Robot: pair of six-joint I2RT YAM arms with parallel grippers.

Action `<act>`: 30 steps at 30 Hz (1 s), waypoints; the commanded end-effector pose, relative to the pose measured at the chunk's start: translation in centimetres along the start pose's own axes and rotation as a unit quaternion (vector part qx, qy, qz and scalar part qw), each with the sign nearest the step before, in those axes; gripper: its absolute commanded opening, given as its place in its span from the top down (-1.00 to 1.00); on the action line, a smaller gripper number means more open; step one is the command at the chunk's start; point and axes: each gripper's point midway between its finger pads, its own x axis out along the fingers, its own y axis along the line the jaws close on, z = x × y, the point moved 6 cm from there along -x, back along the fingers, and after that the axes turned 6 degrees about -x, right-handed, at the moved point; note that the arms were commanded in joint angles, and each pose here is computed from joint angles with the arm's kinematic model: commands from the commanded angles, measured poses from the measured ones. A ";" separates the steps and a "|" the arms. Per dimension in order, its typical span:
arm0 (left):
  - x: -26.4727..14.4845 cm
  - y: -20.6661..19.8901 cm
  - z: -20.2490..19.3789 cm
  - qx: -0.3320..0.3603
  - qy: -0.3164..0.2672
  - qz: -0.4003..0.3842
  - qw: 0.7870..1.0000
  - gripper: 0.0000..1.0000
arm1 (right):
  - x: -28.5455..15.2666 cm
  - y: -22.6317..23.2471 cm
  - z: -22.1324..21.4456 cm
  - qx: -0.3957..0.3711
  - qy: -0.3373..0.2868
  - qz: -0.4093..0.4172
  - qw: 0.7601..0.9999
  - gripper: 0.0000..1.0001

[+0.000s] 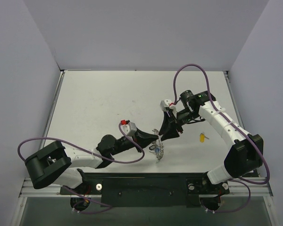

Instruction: Put the keys on the keyring

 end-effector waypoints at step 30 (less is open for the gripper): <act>-2.7 1.3 5.6 0.305 0.123 -0.169 0.929 1.00 | -9.1 0.3 -4.9 0.088 0.045 -0.142 0.985 -0.17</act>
